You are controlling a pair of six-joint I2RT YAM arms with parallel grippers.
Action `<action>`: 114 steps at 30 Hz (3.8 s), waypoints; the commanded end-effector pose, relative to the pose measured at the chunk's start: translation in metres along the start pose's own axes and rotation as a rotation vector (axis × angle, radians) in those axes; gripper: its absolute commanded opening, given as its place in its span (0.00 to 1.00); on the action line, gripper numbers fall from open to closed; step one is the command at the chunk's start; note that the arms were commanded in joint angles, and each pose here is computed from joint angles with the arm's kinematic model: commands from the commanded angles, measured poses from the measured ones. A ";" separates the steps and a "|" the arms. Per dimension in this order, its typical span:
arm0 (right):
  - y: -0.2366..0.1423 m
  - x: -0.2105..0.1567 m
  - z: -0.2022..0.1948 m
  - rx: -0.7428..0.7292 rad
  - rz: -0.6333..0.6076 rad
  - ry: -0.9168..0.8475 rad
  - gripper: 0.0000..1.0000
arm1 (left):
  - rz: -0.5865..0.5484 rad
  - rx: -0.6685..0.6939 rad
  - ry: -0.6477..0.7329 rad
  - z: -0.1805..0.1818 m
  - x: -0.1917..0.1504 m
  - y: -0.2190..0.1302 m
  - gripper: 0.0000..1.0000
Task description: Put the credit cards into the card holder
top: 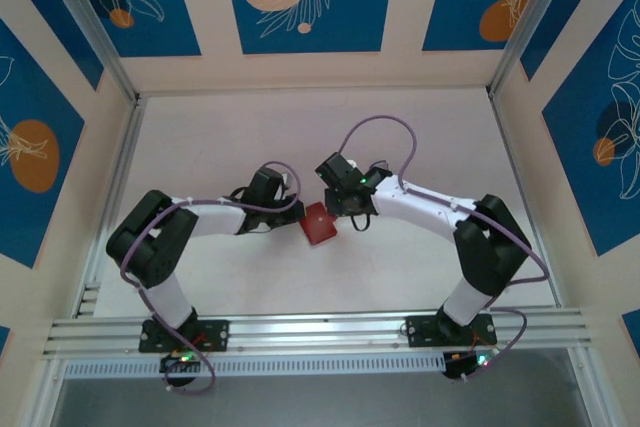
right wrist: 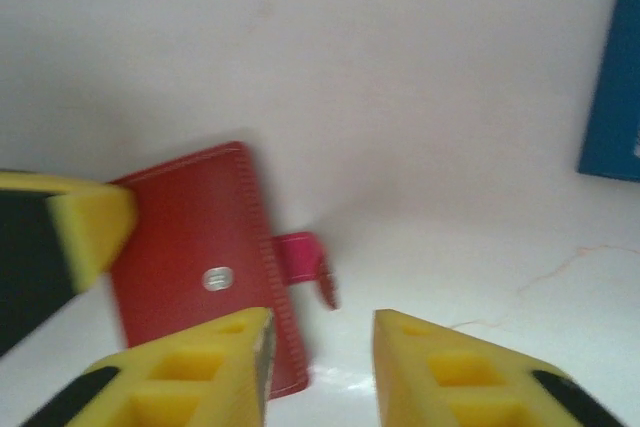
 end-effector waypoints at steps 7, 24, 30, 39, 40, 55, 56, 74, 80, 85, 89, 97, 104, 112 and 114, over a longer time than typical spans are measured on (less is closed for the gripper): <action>0.028 0.011 0.024 0.149 0.108 -0.003 0.00 | 0.077 0.142 -0.009 0.028 -0.022 0.009 0.00; 0.089 -0.015 0.002 0.228 0.267 0.100 0.00 | 0.078 0.158 0.015 0.030 -0.026 0.009 0.00; 0.091 -0.021 0.006 0.293 0.287 0.121 0.00 | 0.086 0.158 0.026 0.028 -0.028 0.011 0.00; 0.097 -0.030 -0.007 0.360 0.303 0.215 0.00 | 0.115 -0.033 0.105 -0.016 -0.032 -0.026 0.13; 0.098 -0.031 -0.008 0.360 0.306 0.216 0.00 | 0.119 -0.060 0.109 -0.020 -0.034 -0.032 0.14; 0.088 -0.028 -0.007 0.392 0.293 0.216 0.00 | 0.102 0.070 0.064 0.014 -0.051 -0.043 0.00; 0.086 -0.027 -0.006 0.405 0.289 0.215 0.00 | 0.108 0.068 0.069 0.012 -0.051 -0.038 0.00; 0.041 -0.007 0.005 0.574 0.191 0.198 0.00 | 0.144 0.090 0.073 0.011 -0.053 0.001 0.00; 0.032 -0.001 0.016 0.632 0.192 0.185 0.00 | 0.132 0.076 0.078 0.005 -0.050 -0.001 0.00; 0.034 0.000 0.024 0.634 0.200 0.169 0.00 | 0.128 0.080 0.088 0.002 -0.049 -0.005 0.00; 0.036 -0.001 0.028 0.664 0.203 0.174 0.00 | 0.105 0.084 0.076 0.003 -0.048 -0.014 0.00; 0.042 0.000 0.037 0.715 0.208 0.190 0.00 | -0.001 0.148 0.018 0.011 -0.046 -0.063 0.00; 0.037 0.002 0.052 0.714 0.208 0.154 0.00 | -0.062 0.220 -0.043 0.029 -0.045 -0.098 0.00; 0.060 -0.013 0.088 0.657 0.280 0.073 0.00 | -0.086 0.227 -0.041 0.034 -0.042 -0.129 0.00; 0.071 -0.017 0.093 0.615 0.304 0.060 0.00 | -0.082 0.219 -0.023 0.027 -0.040 -0.130 0.00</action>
Point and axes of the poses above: each hand's point on the last joint's axis, 136 mm out from that joint toward the fingers, its own y axis out along the fingers, its own z axis along the line the jaws close on, x = y × z, the point moved 6 cm from there along -y, back along the fingers, and after that the axes turned 15 degrees about -y, right-handed, at the moved point
